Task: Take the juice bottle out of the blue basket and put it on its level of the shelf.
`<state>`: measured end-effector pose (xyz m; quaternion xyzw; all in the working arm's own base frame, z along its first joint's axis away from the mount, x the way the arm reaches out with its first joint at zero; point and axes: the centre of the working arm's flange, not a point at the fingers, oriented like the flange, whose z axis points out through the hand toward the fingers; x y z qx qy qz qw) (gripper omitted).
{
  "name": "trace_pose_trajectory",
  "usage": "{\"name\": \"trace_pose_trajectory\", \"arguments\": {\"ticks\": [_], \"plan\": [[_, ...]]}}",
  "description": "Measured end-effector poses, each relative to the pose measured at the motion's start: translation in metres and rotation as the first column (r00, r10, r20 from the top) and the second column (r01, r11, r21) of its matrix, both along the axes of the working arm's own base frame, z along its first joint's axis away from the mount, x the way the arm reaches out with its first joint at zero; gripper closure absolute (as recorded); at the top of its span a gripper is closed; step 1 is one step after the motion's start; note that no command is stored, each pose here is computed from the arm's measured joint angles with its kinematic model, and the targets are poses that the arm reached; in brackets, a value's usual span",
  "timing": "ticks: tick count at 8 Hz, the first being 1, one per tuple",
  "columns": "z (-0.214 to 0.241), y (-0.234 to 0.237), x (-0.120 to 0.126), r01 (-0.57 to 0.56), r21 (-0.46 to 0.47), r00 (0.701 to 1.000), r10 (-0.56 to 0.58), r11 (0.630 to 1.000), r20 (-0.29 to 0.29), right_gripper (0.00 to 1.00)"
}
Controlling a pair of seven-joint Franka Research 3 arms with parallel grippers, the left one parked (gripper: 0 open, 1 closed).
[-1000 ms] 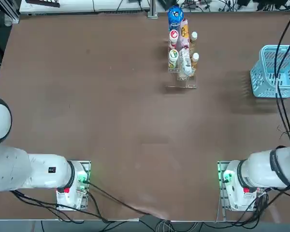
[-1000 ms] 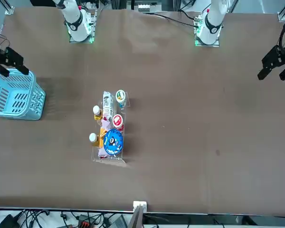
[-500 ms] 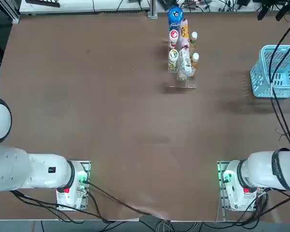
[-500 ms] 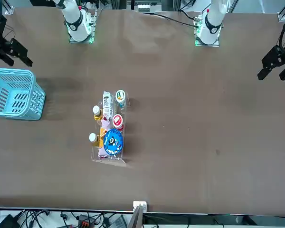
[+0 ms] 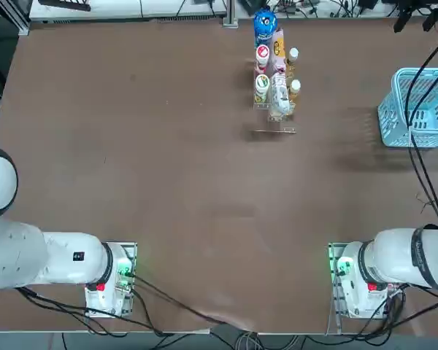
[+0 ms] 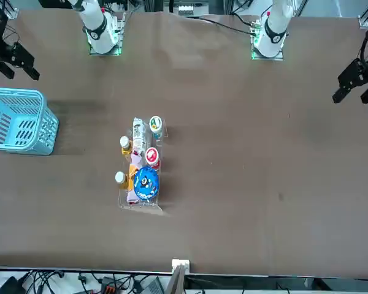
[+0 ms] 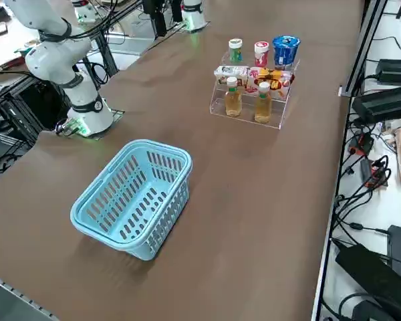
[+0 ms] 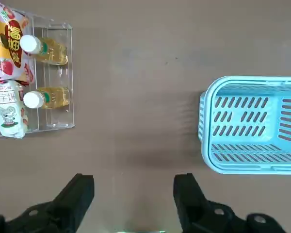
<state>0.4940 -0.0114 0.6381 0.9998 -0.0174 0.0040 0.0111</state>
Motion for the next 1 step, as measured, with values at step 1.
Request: {"name": "trace_pose_trajectory", "arguments": {"ticks": [1], "plan": [[-0.0003, -0.0008, 0.0015, 0.001, 0.000, 1.000, -0.001, 1.000, 0.005, 0.00]]}}
